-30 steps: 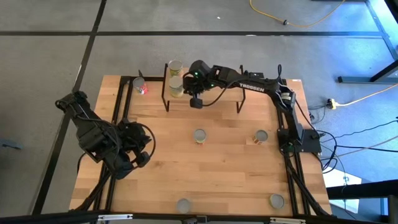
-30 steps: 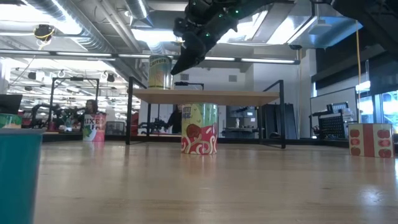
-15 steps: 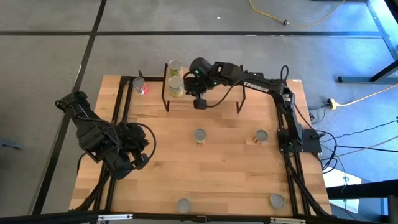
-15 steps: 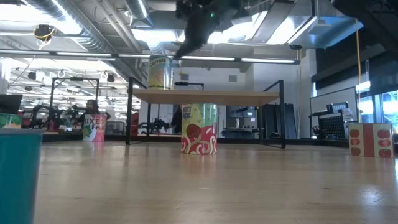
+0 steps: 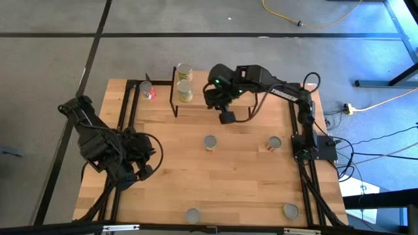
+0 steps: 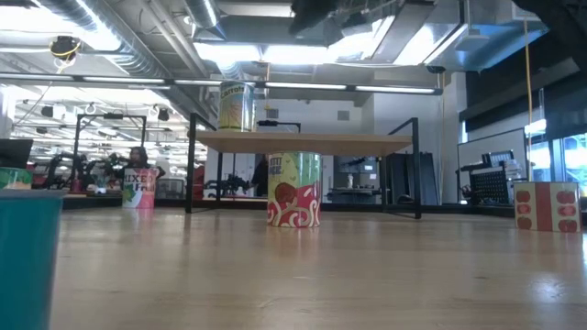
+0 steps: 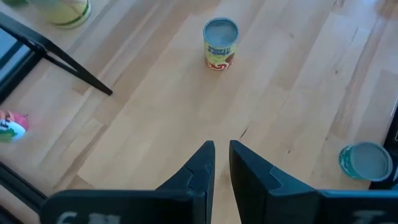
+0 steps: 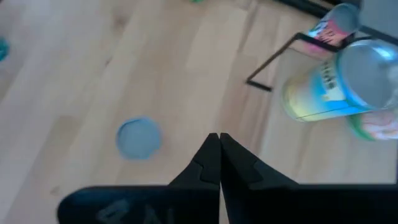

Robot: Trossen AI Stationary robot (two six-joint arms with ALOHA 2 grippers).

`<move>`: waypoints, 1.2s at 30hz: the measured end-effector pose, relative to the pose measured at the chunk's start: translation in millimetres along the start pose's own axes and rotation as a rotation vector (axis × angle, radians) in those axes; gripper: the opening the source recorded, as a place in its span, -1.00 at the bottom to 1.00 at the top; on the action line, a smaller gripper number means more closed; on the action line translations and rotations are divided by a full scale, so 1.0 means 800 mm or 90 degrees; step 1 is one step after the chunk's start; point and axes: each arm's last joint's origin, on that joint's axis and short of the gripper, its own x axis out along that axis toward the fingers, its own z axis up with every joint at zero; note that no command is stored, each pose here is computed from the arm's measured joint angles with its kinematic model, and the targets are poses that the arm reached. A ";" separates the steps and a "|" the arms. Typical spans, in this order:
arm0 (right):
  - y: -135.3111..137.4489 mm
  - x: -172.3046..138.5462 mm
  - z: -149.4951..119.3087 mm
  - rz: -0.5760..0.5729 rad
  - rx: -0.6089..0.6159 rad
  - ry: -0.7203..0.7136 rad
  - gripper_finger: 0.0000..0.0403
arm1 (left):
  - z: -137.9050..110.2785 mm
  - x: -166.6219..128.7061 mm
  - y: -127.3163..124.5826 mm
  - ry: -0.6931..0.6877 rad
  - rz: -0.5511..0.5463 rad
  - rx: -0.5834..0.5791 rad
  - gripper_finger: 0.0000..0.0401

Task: Pick and place cans onto a shelf
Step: Move the canned mixed fruits to the center of the table

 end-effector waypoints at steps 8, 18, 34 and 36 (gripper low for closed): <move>0.062 -0.051 -0.008 0.071 -0.017 0.069 -1.00 | -0.008 -0.007 -0.005 -0.014 -0.022 0.050 -0.79; 0.134 -0.148 -0.014 0.069 0.052 -0.015 -1.00 | -0.012 -0.011 -0.007 -0.054 -0.021 0.047 -0.79; 0.190 -0.231 -0.038 -0.117 0.182 -0.100 -1.00 | 0.051 0.033 0.027 -0.154 0.140 -0.144 -0.79; 0.190 -0.232 -0.038 -0.117 0.186 -0.102 -1.00 | 0.064 0.044 0.038 -0.150 0.174 -0.168 -0.79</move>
